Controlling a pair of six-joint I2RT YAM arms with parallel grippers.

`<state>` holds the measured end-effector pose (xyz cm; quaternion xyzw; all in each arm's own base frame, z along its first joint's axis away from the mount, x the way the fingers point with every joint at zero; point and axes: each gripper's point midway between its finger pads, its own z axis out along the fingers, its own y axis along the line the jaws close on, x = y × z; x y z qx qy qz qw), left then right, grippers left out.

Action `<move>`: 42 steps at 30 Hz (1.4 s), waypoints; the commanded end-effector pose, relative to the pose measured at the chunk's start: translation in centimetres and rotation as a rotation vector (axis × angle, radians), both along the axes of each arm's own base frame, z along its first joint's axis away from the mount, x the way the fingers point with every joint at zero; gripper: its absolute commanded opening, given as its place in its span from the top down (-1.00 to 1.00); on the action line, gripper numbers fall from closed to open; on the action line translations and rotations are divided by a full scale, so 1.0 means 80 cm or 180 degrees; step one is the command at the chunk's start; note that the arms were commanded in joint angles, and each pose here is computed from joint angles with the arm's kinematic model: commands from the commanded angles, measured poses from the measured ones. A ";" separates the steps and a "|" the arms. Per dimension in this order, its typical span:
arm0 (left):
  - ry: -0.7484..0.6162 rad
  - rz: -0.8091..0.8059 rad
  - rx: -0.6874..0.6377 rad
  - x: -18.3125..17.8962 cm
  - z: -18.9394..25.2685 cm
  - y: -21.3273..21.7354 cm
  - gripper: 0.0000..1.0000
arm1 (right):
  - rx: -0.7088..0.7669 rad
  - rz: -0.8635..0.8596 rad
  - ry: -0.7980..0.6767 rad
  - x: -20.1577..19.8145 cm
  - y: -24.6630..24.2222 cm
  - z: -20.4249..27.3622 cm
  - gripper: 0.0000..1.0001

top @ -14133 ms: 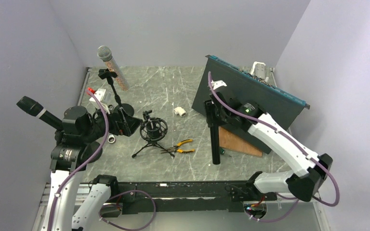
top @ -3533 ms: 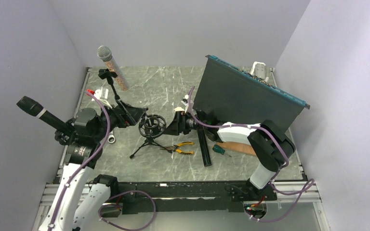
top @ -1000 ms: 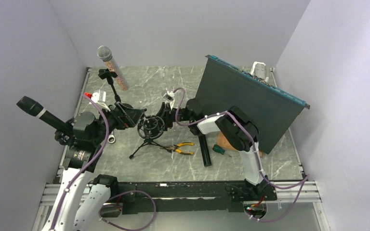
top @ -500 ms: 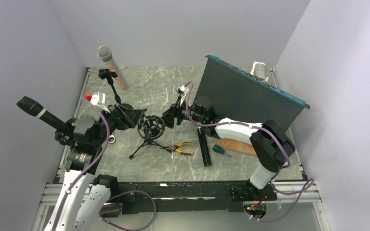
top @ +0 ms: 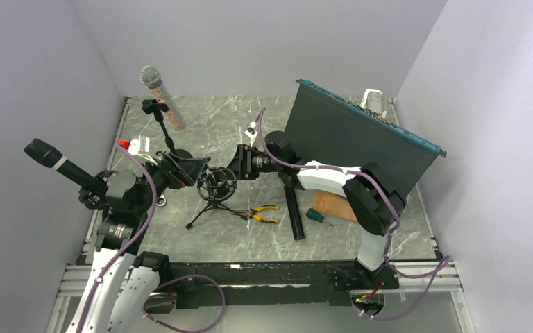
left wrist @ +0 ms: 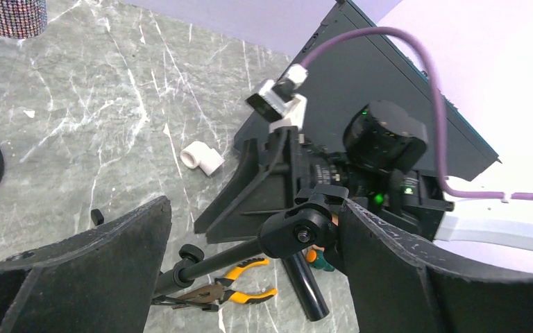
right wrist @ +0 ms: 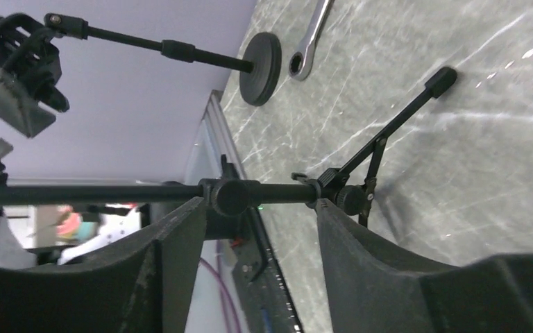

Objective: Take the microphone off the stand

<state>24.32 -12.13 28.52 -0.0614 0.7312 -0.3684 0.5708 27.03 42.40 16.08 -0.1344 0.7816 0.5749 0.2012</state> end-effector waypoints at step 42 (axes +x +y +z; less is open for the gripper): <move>0.1225 -0.0095 0.0527 -0.045 -0.136 0.012 -0.84 | 0.1105 0.0920 -0.0021 -0.053 0.045 0.035 1.00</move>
